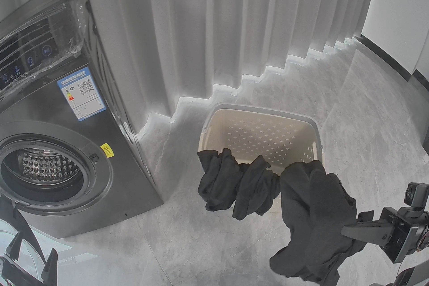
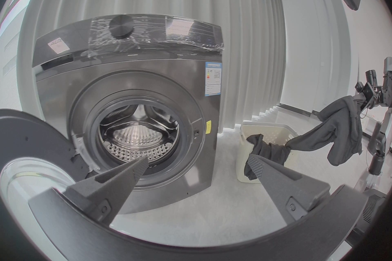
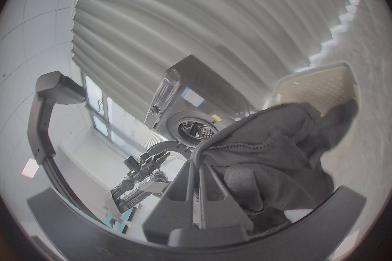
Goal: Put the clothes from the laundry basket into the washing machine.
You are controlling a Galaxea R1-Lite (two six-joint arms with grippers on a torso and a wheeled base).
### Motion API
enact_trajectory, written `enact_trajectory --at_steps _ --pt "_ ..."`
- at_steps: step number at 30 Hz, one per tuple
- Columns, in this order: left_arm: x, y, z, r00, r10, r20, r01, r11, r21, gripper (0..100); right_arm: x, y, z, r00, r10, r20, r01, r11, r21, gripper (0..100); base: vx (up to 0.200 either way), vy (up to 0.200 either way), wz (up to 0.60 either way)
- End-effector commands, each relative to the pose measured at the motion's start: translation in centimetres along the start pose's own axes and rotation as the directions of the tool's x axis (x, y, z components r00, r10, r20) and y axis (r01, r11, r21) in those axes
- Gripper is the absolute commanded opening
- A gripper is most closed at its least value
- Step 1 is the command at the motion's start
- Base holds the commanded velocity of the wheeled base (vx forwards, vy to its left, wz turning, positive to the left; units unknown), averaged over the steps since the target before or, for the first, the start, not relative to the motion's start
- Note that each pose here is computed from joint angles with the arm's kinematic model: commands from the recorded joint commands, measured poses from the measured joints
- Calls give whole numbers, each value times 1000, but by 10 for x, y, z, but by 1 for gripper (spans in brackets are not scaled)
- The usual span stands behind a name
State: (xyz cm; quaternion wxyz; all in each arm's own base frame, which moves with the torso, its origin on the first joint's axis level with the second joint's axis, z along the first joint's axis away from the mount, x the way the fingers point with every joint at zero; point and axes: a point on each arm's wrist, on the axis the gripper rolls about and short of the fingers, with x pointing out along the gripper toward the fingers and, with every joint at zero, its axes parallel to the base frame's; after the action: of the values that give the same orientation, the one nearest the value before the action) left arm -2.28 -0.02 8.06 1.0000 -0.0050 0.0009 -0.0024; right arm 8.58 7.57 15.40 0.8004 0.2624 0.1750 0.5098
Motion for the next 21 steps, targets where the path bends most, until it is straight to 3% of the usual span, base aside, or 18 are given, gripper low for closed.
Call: enact_trajectory --at_steps 1,10,16,21 --pt "0 0 -5 1000 0 -1 0 1000 -1 100 20 3 12 998 56 -32 -58 997 -58 0 0 0 0" --pt "0 0 -5 1000 0 -1 0 1000 -1 100 69 -5 48 995 96 34 -91 988 -122 0 0 0 0" --pt "0 0 -5 1000 0 -1 0 1000 -1 100 84 -12 52 990 126 68 -115 982 -151 0 0 0 0" --pt "0 0 -5 1000 0 -1 0 1000 -2 100 97 -31 51 990 105 93 -89 983 -159 0 0 0 0"
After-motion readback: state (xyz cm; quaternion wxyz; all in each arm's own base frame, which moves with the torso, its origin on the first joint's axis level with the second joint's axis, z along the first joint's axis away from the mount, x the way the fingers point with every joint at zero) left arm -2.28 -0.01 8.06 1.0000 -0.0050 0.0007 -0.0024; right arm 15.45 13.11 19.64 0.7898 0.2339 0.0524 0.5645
